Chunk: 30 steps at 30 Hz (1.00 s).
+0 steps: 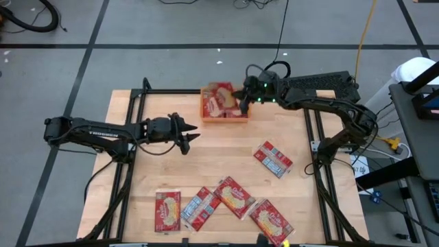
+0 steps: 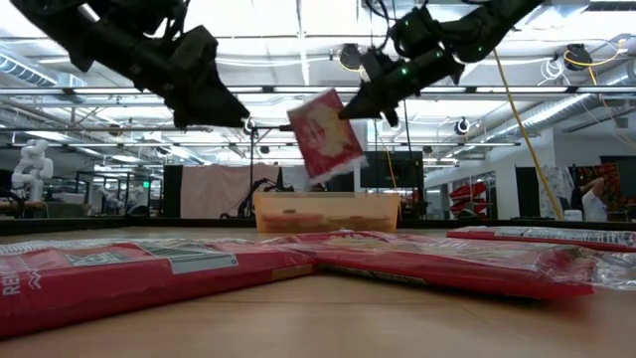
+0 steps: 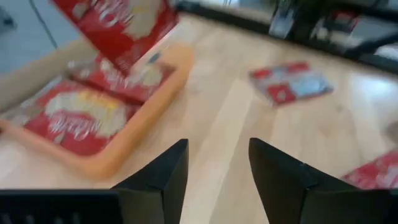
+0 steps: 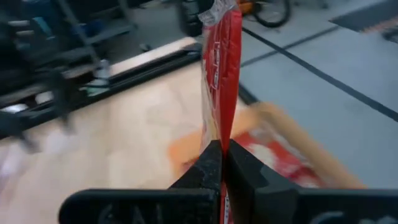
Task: Sort popcorn bags into baskets
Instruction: Put the popcorn pack into the orange bin
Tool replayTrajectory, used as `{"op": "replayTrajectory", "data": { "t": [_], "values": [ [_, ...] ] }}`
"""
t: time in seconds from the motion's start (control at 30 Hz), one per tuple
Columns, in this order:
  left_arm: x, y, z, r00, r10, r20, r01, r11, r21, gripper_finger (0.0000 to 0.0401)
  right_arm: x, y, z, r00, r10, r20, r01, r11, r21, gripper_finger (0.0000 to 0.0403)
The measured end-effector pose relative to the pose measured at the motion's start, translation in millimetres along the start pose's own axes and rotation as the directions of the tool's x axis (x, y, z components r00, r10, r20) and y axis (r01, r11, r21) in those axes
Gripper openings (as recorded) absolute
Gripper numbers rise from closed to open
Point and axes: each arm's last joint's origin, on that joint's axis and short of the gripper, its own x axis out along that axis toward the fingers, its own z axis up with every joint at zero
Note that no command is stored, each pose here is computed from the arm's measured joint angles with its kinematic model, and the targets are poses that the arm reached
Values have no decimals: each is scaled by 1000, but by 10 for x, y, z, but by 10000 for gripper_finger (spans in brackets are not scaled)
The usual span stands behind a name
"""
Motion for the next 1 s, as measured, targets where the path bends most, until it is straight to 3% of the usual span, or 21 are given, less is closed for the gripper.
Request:
{"op": "replayTrajectory", "data": {
  "t": [0.17,0.4,0.6,1.0],
  "values": [
    [-20,-60,-62,988,-64,144,63,998,8,156,-75,-287,-21,998,-62,-10,62,997,55,0],
    [-80,-216,0,952,-153,263,127,985,112,152,-107,-454,-336,998,-66,-4,66,985,160,0],
    [-98,-260,16,941,-178,287,141,980,143,152,-125,-472,-532,998,-40,41,30,976,217,0],
    [-98,-258,18,941,-177,288,141,980,142,152,-141,-482,-706,999,-52,-2,51,961,272,4]
  ]
}}
